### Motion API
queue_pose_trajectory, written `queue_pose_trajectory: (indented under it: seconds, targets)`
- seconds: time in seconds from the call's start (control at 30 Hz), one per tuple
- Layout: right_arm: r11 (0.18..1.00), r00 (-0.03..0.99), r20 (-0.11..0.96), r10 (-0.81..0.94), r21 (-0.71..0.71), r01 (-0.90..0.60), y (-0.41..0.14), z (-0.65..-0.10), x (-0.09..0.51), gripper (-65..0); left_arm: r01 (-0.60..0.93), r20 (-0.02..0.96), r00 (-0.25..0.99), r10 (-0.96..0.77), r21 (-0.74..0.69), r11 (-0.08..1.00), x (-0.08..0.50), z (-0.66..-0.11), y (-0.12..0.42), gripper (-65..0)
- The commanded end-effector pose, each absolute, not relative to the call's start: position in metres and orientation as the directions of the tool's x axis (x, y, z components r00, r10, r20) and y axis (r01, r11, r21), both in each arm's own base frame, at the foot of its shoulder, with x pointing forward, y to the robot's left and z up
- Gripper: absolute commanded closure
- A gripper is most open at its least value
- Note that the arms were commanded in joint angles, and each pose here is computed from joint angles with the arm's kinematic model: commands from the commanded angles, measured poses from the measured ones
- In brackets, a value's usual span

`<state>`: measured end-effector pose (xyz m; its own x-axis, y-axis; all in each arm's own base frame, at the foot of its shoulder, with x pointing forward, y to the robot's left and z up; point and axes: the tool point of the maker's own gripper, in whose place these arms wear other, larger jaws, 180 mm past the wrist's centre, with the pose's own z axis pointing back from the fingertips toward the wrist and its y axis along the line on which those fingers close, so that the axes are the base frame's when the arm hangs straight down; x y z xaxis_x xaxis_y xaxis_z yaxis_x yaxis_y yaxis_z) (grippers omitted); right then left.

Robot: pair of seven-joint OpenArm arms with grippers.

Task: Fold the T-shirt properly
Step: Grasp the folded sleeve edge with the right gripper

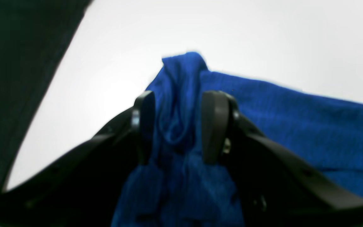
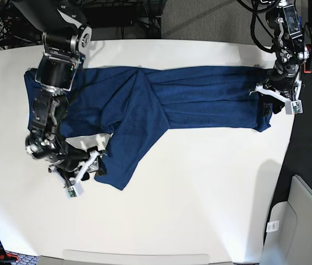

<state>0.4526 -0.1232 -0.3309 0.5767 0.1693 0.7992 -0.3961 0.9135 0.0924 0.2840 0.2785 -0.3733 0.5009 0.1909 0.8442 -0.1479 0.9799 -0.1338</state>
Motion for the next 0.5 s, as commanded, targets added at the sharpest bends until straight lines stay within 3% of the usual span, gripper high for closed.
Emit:
queue_pose_trajectory:
  seconds: [0.0, 0.47]
  targets:
    - [0.912, 0.517, 0.84, 0.165, 0.07, -0.404, -0.12, -0.309, 0.471, -34.0, -0.139, 0.875, 0.451, 0.176, -0.126, 0.982, 0.292, -0.357, 0.284, -23.8]
    - [0.91, 0.525, 0.843, 0.117, 0.121, -0.397, -0.095, -0.335, 0.495, -34.1, -0.141, 0.875, 0.451, 0.177, -0.126, 0.982, 0.292, -0.356, 0.284, -23.8]
